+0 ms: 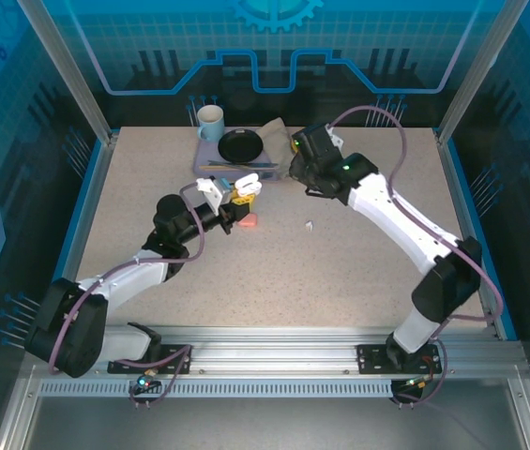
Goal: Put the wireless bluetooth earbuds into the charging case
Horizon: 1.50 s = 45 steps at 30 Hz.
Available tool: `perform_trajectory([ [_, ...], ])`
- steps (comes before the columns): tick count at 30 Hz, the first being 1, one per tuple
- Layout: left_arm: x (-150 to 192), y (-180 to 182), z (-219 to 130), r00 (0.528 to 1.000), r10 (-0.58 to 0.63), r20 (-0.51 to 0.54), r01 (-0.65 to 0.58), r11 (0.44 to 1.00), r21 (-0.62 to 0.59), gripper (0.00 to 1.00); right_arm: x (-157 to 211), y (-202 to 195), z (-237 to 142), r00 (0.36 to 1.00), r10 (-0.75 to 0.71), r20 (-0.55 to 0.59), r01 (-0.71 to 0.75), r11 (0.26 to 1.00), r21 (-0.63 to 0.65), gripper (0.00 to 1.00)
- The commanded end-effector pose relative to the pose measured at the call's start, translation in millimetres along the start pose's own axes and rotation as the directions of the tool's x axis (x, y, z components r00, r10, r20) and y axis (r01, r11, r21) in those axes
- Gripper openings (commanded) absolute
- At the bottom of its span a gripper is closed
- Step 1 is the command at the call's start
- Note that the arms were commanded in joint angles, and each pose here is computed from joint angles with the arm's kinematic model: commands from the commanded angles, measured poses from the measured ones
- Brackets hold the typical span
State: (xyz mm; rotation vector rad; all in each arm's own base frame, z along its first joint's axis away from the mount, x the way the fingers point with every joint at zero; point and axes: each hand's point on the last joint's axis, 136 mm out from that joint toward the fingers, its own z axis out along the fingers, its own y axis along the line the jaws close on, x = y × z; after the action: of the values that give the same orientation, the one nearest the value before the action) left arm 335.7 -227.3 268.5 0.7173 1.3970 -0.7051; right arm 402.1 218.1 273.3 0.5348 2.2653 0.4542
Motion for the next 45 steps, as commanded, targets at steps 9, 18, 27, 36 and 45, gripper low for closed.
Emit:
perform_trajectory([
  [9, -35, -9, 40, 0.997, 0.067, 0.039, -0.068, 0.997, 0.024, 0.00, -47, 48, -88, 0.955, -0.065, 0.290, 0.153, 0.944, -0.292, 0.26],
  [18, -51, 3, 67, 0.994, 0.094, 0.063, -0.086, 0.988, -0.125, 0.00, -37, 70, -125, 0.914, -0.054, 0.402, 0.244, 0.865, -0.438, 0.25],
  [27, -61, 4, 77, 0.992, 0.079, 0.102, -0.062, 0.985, -0.163, 0.00, -20, 82, -129, 0.901, -0.050, 0.431, 0.296, 0.798, -0.526, 0.25],
  [36, -68, 1, 79, 0.990, 0.053, 0.127, -0.033, 0.987, -0.159, 0.00, -11, 93, -119, 0.906, -0.042, 0.420, 0.299, 0.766, -0.569, 0.25],
  [45, -74, 1, 79, 0.990, 0.033, 0.141, -0.011, 0.988, -0.154, 0.00, -4, 96, -104, 0.925, -0.018, 0.380, 0.259, 0.760, -0.596, 0.24],
])
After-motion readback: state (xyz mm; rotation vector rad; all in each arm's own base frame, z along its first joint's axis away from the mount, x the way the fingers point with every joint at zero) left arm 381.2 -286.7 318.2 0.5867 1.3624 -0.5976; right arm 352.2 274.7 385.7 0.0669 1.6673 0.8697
